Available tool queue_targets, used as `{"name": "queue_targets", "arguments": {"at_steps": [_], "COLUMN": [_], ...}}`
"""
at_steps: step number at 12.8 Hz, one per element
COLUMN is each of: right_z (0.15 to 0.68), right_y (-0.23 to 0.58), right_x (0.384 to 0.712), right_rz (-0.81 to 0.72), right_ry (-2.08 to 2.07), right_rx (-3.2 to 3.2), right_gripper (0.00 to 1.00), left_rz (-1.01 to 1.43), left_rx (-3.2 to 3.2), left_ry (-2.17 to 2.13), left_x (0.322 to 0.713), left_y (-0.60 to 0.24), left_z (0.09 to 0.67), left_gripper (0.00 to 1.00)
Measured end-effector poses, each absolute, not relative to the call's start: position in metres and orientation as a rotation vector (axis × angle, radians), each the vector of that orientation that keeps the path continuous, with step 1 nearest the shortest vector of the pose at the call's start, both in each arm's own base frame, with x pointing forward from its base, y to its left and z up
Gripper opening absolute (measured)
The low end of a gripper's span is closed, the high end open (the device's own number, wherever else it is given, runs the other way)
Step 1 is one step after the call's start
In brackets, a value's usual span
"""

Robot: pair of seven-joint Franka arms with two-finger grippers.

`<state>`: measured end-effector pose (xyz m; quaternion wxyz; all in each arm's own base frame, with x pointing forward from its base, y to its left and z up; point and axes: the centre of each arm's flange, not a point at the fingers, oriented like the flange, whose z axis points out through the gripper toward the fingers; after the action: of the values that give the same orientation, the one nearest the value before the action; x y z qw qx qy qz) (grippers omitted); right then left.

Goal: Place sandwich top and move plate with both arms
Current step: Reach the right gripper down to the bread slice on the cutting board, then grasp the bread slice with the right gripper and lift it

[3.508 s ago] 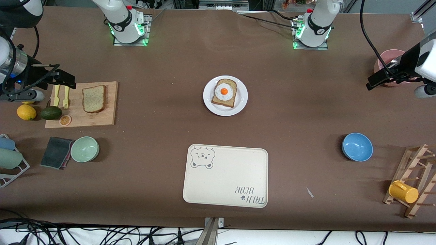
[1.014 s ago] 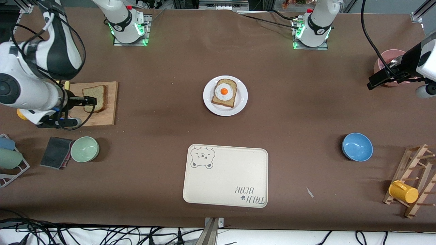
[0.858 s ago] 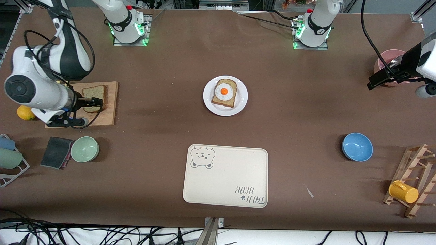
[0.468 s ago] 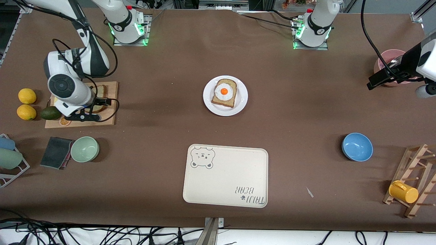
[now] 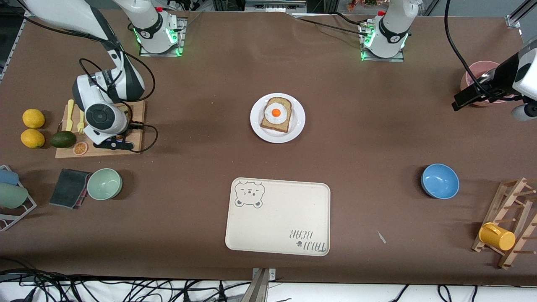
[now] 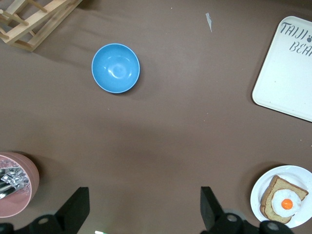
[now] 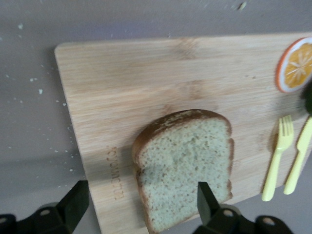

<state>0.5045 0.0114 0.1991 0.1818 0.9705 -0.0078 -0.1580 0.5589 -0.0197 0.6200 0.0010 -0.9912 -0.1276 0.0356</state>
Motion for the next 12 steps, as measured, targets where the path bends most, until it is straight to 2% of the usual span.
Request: {"name": "queue_targets", "arguments": {"at_steps": [1, 6, 9, 11, 12], "right_z": [0.193, 0.189, 0.182, 0.183, 0.183], "right_y": [0.011, 0.01, 0.005, 0.002, 0.002], "right_x": [0.503, 0.504, 0.505, 0.506, 0.506], "right_rz": [-0.46, -0.456, -0.453, -0.452, -0.451], "right_ry": [-0.02, -0.027, -0.038, -0.045, -0.046], "right_rx": [2.738, 2.742, 2.752, 2.75, 2.75], "right_gripper": [0.96, 0.34, 0.31, 0.1, 0.07], "left_rz": [0.112, 0.112, 0.112, 0.112, 0.112], "left_rx": [-3.112, -3.113, -3.113, -3.113, -3.113], "left_ry": [-0.398, -0.396, -0.396, -0.396, -0.396], "left_x": [0.559, 0.559, 0.559, 0.559, 0.559], "left_y": [-0.021, -0.021, -0.021, -0.021, -0.021], "left_z": [0.62, 0.62, 0.62, 0.62, 0.62], "left_gripper": [1.0, 1.0, 1.0, 1.0, 1.0]}}
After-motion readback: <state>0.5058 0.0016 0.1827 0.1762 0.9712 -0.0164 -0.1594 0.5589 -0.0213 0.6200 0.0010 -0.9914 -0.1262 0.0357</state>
